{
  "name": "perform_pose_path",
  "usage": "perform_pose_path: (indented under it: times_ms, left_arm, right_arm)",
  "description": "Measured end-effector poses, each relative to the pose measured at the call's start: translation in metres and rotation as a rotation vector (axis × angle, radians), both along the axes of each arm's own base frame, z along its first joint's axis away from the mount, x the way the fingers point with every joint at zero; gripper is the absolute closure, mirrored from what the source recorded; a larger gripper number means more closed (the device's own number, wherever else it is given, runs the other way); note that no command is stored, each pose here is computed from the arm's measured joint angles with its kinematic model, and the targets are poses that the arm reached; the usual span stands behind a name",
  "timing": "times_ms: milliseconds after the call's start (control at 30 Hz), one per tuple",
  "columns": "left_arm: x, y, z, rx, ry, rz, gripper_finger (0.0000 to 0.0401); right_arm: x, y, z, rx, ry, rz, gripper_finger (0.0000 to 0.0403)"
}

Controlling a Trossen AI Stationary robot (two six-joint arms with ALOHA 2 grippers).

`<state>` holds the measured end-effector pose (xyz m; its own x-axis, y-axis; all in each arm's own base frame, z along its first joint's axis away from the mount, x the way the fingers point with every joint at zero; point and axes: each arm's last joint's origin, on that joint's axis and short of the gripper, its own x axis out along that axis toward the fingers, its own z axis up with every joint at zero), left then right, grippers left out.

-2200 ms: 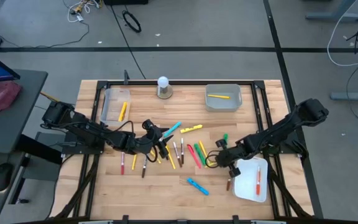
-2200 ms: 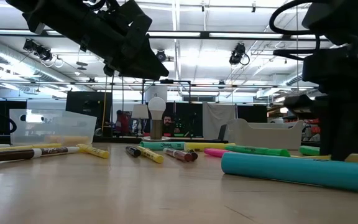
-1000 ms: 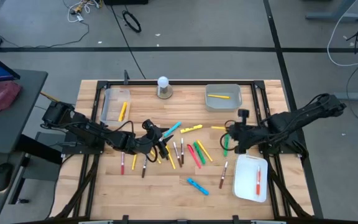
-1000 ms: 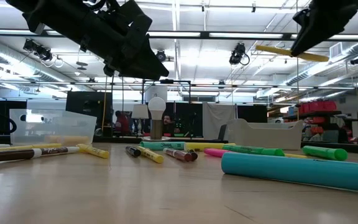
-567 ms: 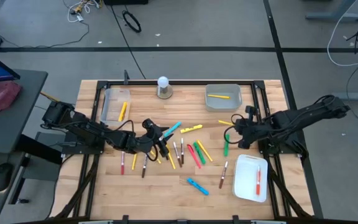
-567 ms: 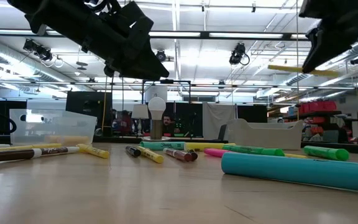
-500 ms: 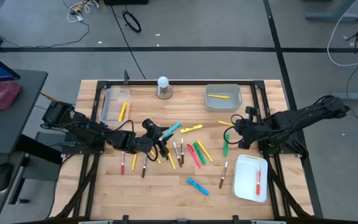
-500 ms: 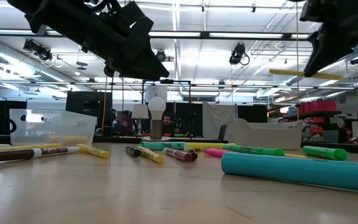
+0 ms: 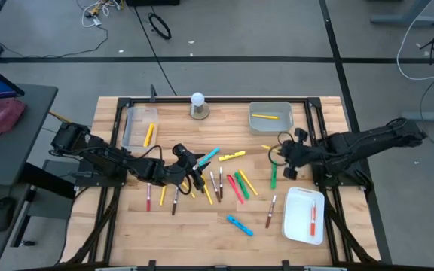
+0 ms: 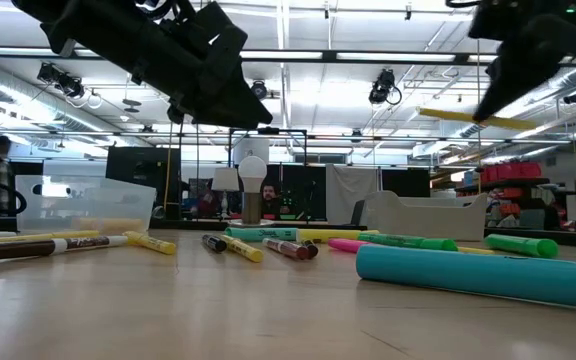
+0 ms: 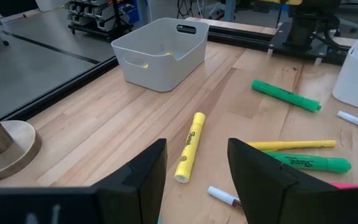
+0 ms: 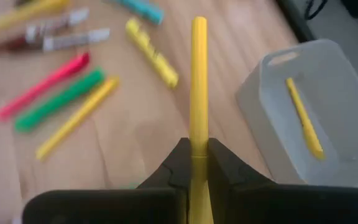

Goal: Pick & Place Markers
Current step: Put the yellow pen into the gray bin

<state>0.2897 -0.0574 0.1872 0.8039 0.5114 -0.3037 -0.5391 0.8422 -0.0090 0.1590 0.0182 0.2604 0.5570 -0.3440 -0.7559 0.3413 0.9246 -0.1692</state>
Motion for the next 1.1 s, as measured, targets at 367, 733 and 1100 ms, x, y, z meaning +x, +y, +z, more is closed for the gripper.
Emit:
perform_pose_path:
  times_ms: [367, 733, 1100]
  left_arm:
    - [0.002, 0.008, 0.001, -0.008, -0.013, 0.028, 0.0224]
    - [0.002, 0.009, 0.001, -0.012, -0.008, 0.016, 0.0224]
    - [0.002, 0.009, 0.000, -0.011, -0.007, 0.016, 0.0224]
  right_arm:
    - [0.032, -0.114, -0.010, -0.020, 0.082, -0.100, 0.0383]
    - [0.045, -0.196, -0.064, -0.146, 0.608, 0.222, 0.0381]
    - [0.056, -0.207, -0.095, -0.133, 0.750, 0.267, 0.0335]
